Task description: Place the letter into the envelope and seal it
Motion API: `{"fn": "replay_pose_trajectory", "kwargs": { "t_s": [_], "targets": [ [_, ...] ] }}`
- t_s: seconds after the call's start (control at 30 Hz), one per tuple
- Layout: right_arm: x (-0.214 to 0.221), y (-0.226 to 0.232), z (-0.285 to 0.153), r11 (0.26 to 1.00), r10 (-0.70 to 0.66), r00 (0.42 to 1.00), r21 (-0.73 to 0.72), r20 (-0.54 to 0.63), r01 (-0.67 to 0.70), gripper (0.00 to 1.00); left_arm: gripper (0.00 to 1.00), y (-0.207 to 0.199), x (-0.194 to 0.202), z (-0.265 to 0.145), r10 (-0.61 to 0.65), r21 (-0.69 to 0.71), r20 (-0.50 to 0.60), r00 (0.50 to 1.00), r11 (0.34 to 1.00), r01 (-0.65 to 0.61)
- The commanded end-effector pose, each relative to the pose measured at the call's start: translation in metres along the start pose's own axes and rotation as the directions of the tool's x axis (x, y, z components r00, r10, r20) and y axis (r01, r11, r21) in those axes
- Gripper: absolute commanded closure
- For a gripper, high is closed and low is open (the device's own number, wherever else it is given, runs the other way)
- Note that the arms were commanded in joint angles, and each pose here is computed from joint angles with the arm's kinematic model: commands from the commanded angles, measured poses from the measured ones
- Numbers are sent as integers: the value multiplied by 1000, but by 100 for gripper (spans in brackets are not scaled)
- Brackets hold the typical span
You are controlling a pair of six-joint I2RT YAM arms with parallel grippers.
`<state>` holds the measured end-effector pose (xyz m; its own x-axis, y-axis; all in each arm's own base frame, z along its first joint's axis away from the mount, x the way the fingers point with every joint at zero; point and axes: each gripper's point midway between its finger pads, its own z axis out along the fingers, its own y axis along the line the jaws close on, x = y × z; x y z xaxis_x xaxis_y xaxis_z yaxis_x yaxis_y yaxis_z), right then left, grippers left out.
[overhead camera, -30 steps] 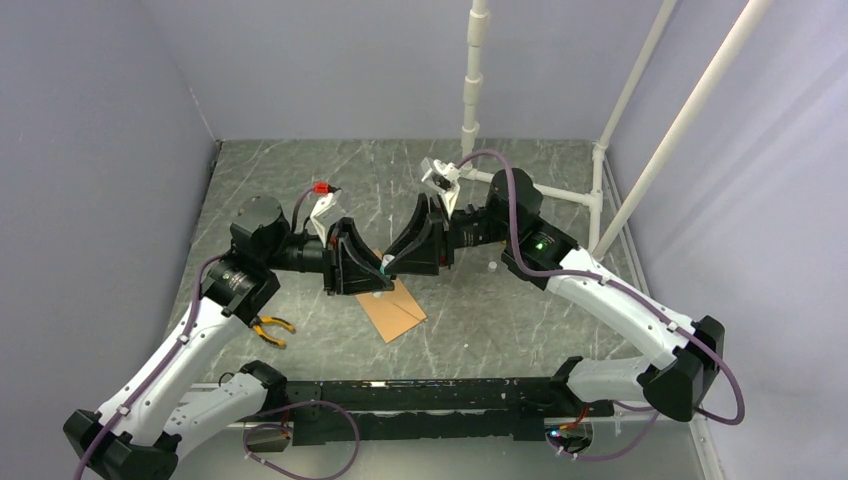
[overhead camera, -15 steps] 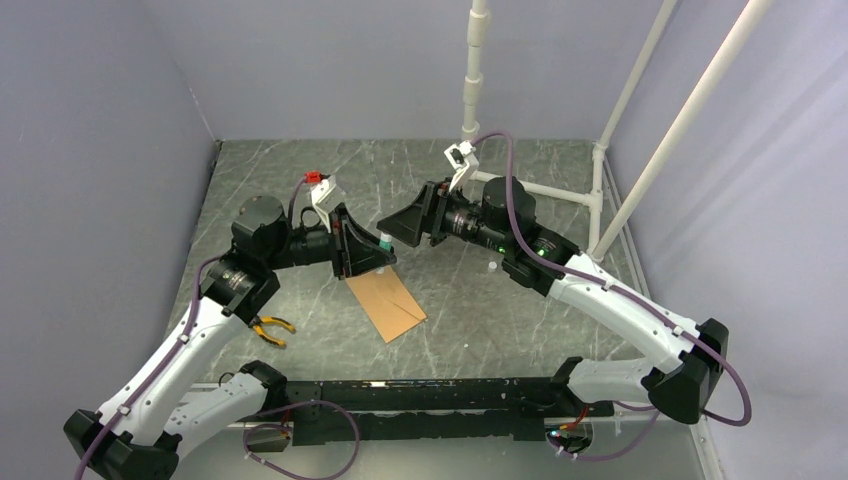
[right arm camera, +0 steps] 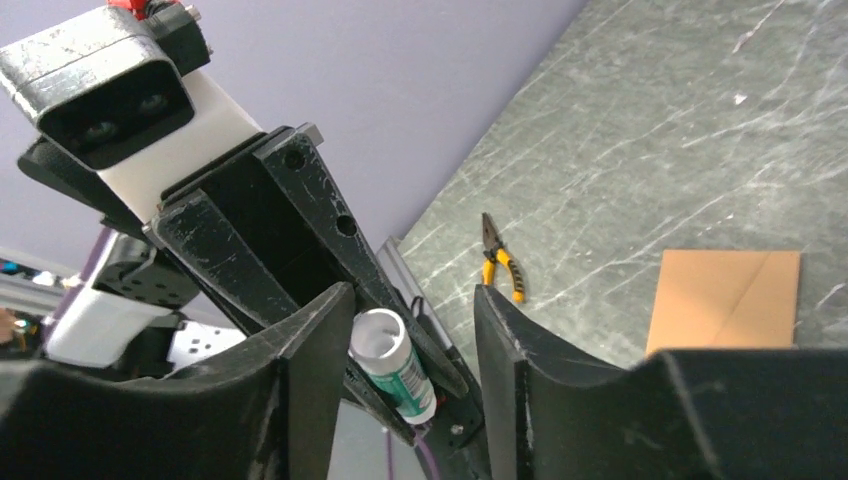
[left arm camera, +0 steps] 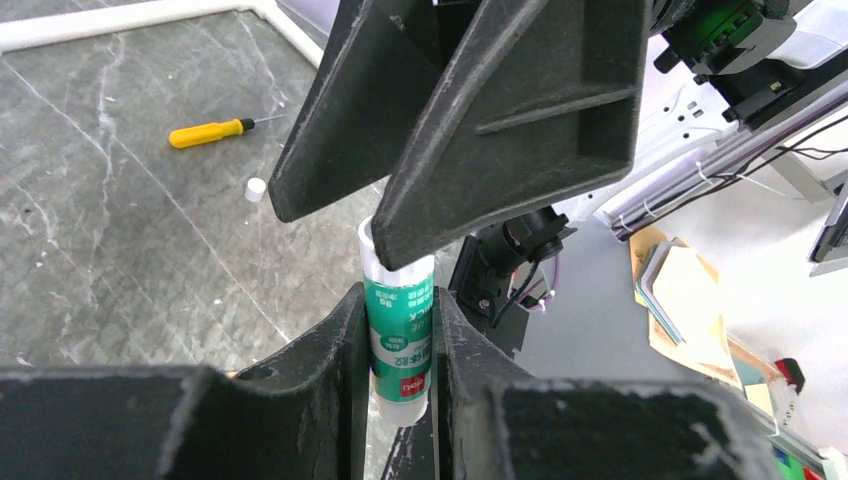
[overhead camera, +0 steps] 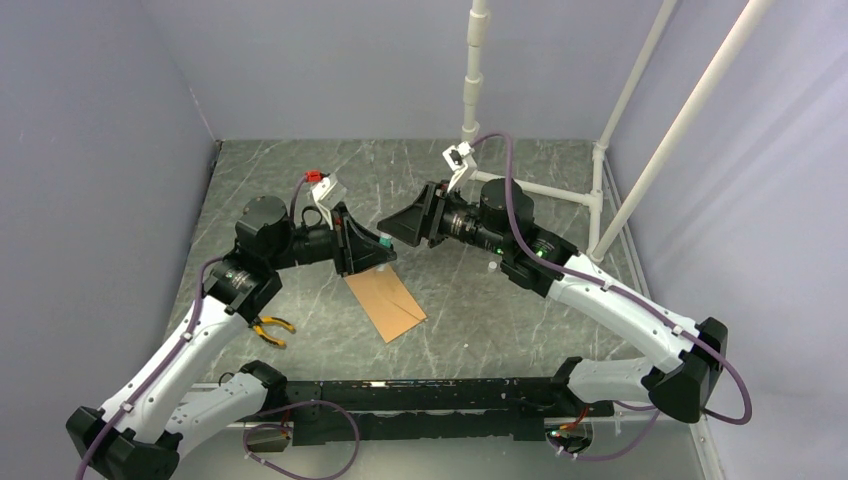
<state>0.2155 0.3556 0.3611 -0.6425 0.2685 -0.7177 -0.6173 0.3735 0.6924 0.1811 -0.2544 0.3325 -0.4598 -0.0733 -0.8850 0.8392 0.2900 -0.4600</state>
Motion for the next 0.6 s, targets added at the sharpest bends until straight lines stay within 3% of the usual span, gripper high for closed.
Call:
{"fn": "replay_pose_trajectory", "kwargs": {
  "t_s": [0.0,0.17,0.3,0.4,0.57],
  "targets": [
    [-6,15,2,999,-20,1000,-42,-7,19,56,97,-5,-13,-1,30,6,46,999,1000,-30],
    [-5,21,0,997,-33,999,-72,-22,31,61,97,-6,-15,-2,28,5,52,998,1000,-28],
    [-3,29,-2,993,-38,999,-109,-38,34,47,98,-6,-14,-2,27,6,51,998,1000,-28],
    [-1,31,-3,991,-40,998,-129,-41,34,44,98,-4,-13,-1,22,3,45,999,1000,-22],
    [5,30,-1,990,-47,997,-136,-66,37,54,98,-4,-15,-1,22,0,50,999,1000,-22]
  ]
}}
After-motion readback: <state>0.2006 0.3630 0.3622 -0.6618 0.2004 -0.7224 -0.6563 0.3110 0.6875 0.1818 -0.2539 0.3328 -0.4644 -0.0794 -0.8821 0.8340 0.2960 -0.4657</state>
